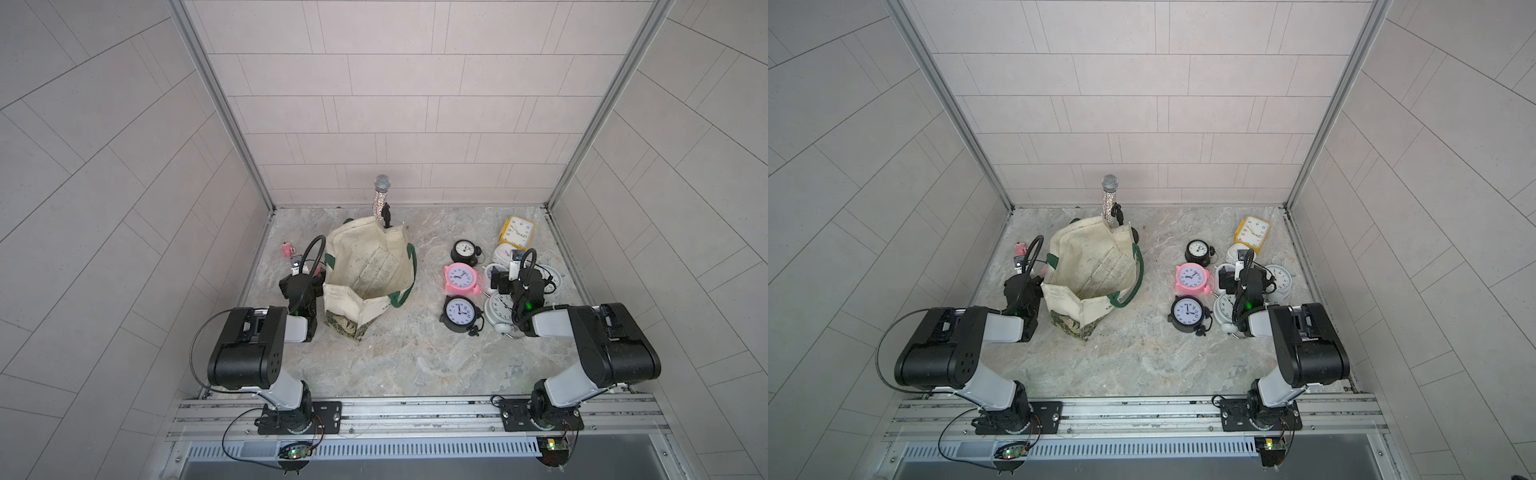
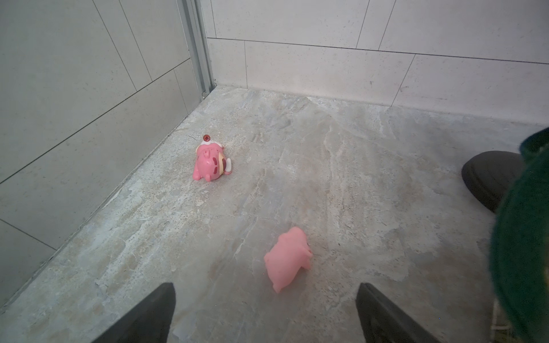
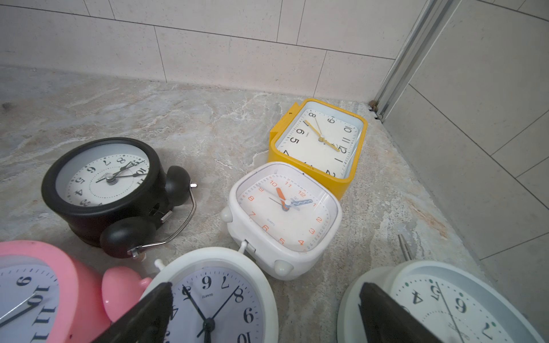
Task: Take the alarm clock out of the canvas bag
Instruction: Reset both arms
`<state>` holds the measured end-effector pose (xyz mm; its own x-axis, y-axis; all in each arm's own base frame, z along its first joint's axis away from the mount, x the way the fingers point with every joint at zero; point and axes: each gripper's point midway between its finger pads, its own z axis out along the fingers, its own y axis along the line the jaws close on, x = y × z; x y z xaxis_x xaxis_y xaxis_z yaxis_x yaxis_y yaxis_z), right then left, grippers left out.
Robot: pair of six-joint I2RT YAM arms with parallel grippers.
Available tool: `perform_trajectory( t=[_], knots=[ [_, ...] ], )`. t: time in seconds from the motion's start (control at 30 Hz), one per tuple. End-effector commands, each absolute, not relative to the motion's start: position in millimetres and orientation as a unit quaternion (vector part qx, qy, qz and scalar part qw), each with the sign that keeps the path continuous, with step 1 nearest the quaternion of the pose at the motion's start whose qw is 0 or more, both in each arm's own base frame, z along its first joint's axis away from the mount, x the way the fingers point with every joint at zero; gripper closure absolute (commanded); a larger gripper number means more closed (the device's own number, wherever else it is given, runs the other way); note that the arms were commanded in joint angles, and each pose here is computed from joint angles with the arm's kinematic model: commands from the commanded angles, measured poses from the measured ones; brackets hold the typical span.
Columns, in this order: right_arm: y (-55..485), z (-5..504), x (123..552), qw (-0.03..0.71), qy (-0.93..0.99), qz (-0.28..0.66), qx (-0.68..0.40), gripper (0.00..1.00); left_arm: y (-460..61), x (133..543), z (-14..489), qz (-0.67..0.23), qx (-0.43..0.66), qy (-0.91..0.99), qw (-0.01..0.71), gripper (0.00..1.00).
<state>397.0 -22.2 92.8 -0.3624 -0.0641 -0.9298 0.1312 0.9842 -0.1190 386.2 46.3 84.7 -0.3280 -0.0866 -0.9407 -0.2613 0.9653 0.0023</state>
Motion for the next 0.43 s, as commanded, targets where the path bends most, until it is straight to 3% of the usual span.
perform_trajectory(
  t=[0.0, 0.4],
  knots=[
    [-24.3, 94.1, 396.4, 0.571, 0.815, -0.094, 0.022, 0.00, 39.7, 390.9, 90.1, 0.069, -0.090, 0.804, 0.584, 0.00],
    [-24.5, 93.5, 395.9, 0.571, 0.815, -0.095, 0.022, 0.00, 24.8, 398.8, 86.4, 0.046, -0.049, 0.819, 0.570, 0.00]
  ],
)
